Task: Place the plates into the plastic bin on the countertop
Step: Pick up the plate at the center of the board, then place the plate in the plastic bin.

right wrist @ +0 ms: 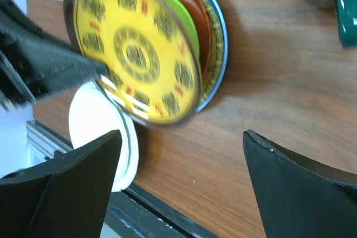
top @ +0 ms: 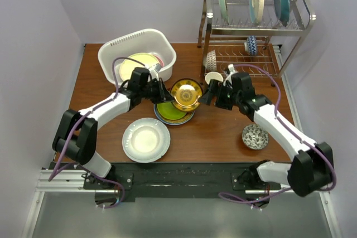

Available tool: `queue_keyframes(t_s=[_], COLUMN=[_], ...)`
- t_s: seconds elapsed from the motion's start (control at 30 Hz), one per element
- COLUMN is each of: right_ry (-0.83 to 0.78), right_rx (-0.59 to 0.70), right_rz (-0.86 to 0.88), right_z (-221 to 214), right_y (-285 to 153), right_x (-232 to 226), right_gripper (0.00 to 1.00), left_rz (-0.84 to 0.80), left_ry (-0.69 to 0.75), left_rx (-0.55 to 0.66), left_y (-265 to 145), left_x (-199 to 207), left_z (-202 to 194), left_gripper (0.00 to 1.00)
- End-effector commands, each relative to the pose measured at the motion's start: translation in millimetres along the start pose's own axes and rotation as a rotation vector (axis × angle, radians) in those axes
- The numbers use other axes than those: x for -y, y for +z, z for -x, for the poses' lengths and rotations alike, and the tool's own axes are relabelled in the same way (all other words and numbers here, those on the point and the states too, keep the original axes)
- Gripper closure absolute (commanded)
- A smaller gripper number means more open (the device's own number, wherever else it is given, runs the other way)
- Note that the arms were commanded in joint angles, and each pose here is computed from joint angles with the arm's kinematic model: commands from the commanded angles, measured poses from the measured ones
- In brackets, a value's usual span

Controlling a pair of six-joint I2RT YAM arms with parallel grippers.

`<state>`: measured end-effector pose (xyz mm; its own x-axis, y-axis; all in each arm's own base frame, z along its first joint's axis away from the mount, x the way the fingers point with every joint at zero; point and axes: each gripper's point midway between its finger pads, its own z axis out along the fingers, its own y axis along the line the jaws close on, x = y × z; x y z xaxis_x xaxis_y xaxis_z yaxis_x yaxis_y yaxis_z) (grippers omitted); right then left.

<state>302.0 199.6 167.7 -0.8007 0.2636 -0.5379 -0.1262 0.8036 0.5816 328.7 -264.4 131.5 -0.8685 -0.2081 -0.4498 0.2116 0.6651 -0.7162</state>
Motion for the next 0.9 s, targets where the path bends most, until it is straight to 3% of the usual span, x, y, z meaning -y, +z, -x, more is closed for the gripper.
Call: queue_keyframes(t_s=[0.0,0.13,0.43,0.7,0.87], right_ry=[-0.044,-0.054,-0.074,-0.062,-0.076], right_rx=[0.022,-0.016,-0.063,-0.096,-0.098], right_rz=[0.036,0.067,0.077,0.073,0.070], right_z=[-27.2,-78.8,-137.2,-150.6,-152.5], right_y=[-21.1,-27.3,-33.3,-26.6,-26.0], right_x=[7.6,31.0,63.8,69.9,69.1], right_gripper=[0.04,0.02,0.01,0.01,0.01], left_rz=[-0.003,0.027,0.092,0.125,0.203], left_ry=[0.100,0.130,0.176,0.151,0.108], left_rx=[0.079,0.109,0.174,0.228,0.259], left_y=[-18.8,-29.2,-54.9,-69.6,-82.5], left_x=[26.2,33.9,49.2,51.8,33.0], left_z=[32.2,48.5,91.1,127.9,154.5], left_gripper=[1.00,1.00,1.00,1.00,1.00])
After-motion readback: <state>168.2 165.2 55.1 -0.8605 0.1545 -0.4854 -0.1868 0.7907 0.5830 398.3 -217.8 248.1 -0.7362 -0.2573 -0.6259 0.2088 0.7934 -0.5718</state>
